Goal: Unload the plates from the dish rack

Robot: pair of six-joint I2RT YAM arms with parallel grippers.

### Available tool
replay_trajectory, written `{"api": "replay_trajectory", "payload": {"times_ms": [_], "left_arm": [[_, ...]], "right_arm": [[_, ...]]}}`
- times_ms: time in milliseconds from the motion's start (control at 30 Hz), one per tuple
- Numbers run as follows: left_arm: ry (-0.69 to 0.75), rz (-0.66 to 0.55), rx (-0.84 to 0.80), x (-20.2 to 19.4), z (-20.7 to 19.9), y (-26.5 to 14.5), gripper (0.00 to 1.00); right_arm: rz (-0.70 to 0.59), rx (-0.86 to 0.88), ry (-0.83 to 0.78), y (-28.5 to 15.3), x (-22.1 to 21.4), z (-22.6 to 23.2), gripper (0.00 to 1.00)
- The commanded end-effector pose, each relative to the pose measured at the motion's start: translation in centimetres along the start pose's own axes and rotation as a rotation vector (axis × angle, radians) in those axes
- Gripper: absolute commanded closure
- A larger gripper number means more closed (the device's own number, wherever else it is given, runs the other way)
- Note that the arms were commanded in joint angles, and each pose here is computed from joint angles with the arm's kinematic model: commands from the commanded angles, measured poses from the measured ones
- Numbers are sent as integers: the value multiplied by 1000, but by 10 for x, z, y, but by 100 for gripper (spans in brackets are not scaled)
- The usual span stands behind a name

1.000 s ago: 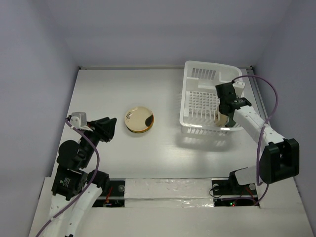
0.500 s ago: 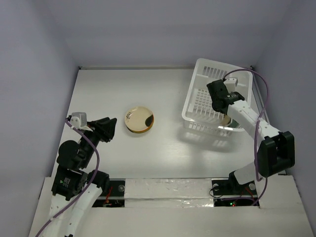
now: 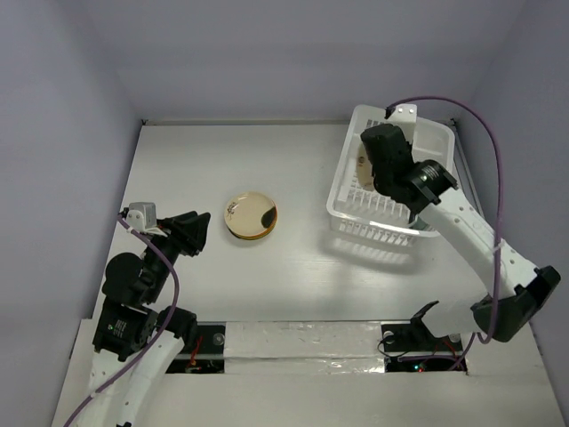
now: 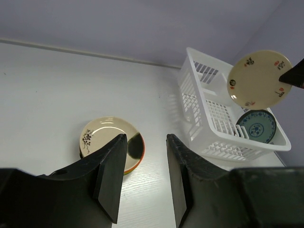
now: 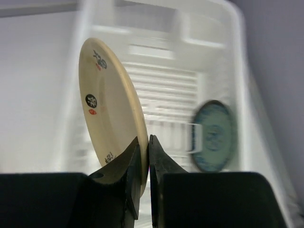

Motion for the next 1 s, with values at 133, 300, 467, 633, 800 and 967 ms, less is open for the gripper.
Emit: {"api": "replay_trajectory", "payload": {"times_ms": [133, 300, 467, 633, 800, 967], "left_arm": [[1, -36, -9, 13, -4, 3, 64], [0, -28, -3, 11, -3, 5, 64], [1, -22, -3, 10, -2, 6, 64], [3, -21, -4, 10, -3, 6, 64], [1, -19, -12, 9, -4, 7, 64], [2, -23, -13, 10, -4, 6, 64]], "right_arm": [[76, 818, 273, -75, -3, 191, 100], [228, 982, 268, -91, -53, 287, 100], [316, 1041, 328, -88, -80, 333, 100], [443, 1013, 323, -70, -135, 354, 95], [468, 932, 291, -56, -160, 341, 66], [412, 883, 287, -55, -146, 320, 30]]}}
Point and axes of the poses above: each gripper's point midway between its finger pads, its own y axis out along the fingers, its own z axis along the line the jaws close on, x = y × z, the point moved 1 cm from there along -y, back along the fingers, and after that the axes turned 7 degrees about y, right-handed, at the moved point
